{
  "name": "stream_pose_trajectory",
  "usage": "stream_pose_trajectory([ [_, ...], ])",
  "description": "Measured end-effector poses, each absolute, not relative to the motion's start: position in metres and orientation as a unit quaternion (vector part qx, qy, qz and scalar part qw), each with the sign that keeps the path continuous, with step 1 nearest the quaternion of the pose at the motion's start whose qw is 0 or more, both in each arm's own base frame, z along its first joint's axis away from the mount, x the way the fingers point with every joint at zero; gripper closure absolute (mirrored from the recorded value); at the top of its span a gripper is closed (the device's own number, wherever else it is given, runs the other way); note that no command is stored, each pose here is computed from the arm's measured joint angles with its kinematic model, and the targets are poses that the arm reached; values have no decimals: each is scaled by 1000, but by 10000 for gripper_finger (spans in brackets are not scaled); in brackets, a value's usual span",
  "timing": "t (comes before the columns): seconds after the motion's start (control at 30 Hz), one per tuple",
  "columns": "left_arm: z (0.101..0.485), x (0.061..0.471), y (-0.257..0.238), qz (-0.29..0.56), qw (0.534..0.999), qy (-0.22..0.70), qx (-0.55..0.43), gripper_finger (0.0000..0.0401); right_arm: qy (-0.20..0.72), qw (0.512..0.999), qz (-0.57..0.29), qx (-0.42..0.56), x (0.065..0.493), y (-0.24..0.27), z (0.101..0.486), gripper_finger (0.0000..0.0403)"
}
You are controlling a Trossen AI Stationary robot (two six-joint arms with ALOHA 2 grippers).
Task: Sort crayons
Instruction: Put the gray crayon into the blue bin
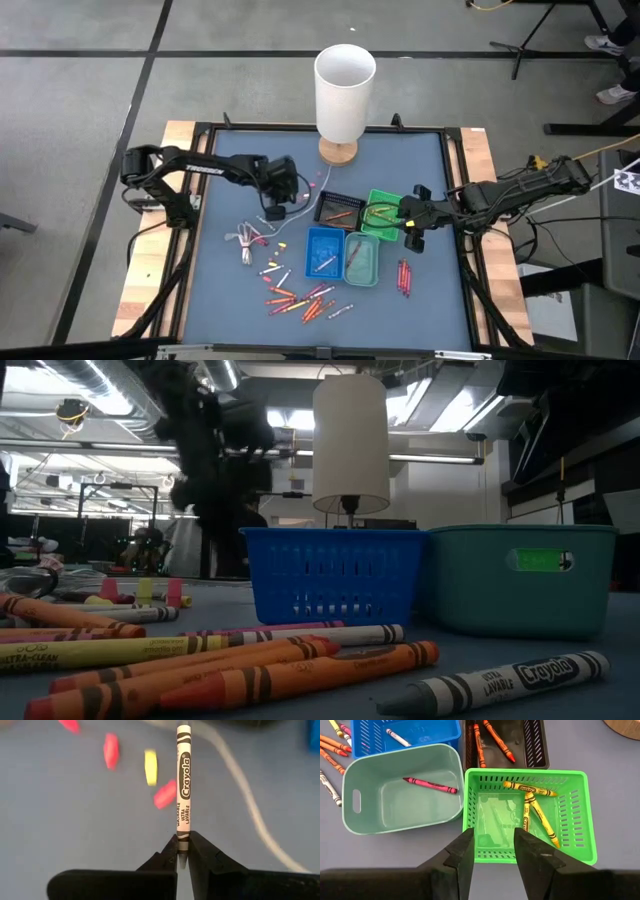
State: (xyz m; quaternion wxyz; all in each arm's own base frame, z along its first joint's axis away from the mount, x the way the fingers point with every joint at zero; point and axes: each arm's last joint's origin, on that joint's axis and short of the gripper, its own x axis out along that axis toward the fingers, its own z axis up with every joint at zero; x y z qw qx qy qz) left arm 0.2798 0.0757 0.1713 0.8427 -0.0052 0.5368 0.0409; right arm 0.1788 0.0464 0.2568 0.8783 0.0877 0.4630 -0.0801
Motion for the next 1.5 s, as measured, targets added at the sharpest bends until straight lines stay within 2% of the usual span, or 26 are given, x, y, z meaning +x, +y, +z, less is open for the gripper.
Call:
stream_pose_trajectory([
  [0.23, 206, 301, 73, 39, 871, 488, -29, 393, 463, 878, -80, 88, 179, 46, 257, 267],
  [0.5, 220, 322, 32, -19, 901, 415, -122, 393, 463, 878, -80, 88, 179, 46, 257, 267],
  [0.63, 224, 328, 5, -23, 911, 395, -120, 393, 462, 876, -90, 108, 179, 46, 257, 267],
  [0.9, 231, 333, -40, -10, 935, 346, -73, 393, 475, 841, -112, 233, 176, 50, 255, 267],
  [1.1, 232, 330, -56, 25, 940, 337, -39, 390, 480, 833, -101, 255, 171, 66, 255, 267],
  [1.5, 232, 329, -63, 38, 942, 333, -26, 341, 466, 831, -123, 279, 152, 112, 249, 267],
])
